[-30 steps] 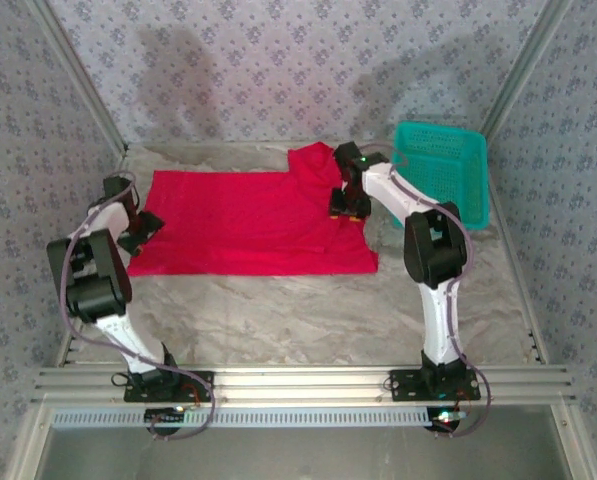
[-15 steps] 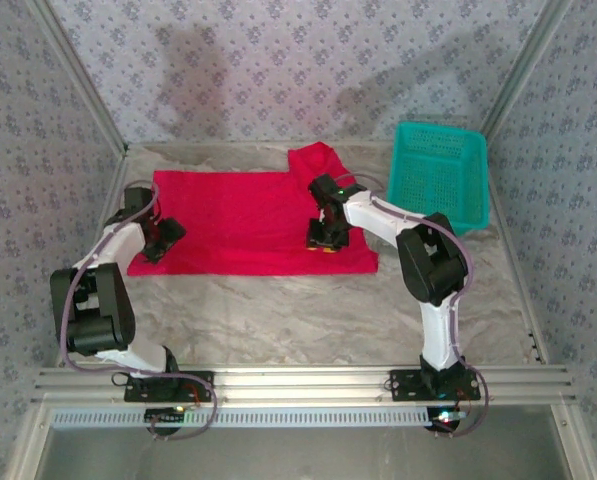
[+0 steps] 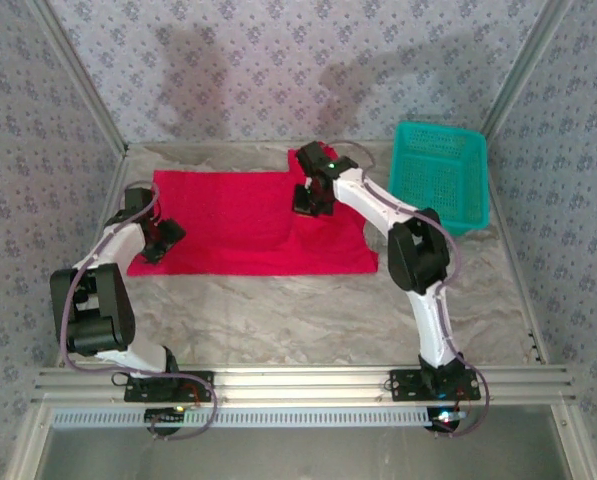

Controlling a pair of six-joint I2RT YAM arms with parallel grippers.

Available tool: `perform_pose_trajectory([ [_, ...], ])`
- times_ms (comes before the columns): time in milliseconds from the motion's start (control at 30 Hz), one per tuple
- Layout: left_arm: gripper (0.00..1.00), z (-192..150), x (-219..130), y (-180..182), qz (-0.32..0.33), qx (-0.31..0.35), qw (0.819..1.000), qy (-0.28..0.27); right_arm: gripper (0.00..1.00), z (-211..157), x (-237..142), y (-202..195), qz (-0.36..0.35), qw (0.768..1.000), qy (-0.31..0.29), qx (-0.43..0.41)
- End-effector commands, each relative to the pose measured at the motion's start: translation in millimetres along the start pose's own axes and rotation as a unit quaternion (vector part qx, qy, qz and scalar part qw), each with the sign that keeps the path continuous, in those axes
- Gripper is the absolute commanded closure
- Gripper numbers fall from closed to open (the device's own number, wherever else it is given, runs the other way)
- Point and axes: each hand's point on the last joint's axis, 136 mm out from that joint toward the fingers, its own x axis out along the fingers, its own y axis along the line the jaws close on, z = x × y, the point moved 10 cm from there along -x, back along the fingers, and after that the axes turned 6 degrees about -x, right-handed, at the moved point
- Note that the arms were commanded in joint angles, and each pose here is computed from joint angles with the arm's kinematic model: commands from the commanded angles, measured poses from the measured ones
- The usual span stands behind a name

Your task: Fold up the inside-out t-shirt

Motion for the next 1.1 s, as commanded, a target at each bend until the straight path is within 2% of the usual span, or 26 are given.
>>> perform_pose_trajectory([
  [0,0.33,5,-17,-5,0.002,0.013,1.0,-0.014,0.65,12,36,-3,-0.021,0.999,0.04,-0.019],
  [33,0.33,6,-19,-6,-0.002,0.014,1.0,-0.013,0.59,20,38,1,-0.017,0.999,0.042,-0.022],
  [100,0.33,6,-22,-8,-0.009,0.015,1.0,-0.01,0.54,27,32,6,-0.018,0.999,0.04,-0.029],
  [200,0.33,7,-29,-13,-0.029,0.013,0.999,-0.007,0.53,24,8,8,-0.031,0.998,0.029,-0.053],
  [333,0.33,4,-32,-19,-0.061,0.009,0.998,-0.001,0.52,-14,-20,1,-0.038,0.997,0.016,-0.06],
  [433,0.32,1,-23,-25,-0.096,0.002,0.995,0.021,0.5,-40,-27,-16,-0.033,0.998,-0.001,-0.052],
  [567,0.32,1,3,-33,-0.128,-0.011,0.99,0.056,0.49,-56,-10,-39,-0.025,0.999,0.001,-0.019],
  [700,0.32,6,29,-28,-0.114,-0.02,0.99,0.082,0.5,-68,16,-60,-0.036,0.998,0.041,0.014],
  [800,0.32,11,45,-11,-0.093,-0.032,0.991,0.087,0.5,-81,30,-78,-0.054,0.996,0.063,0.028],
  [900,0.32,12,62,15,-0.082,-0.072,0.988,0.112,0.5,-99,37,-94,-0.072,0.992,0.091,0.04],
  [1067,0.33,-10,68,41,-0.077,-0.103,0.983,0.134,0.5,-140,41,-106,-0.083,0.988,0.126,0.034],
])
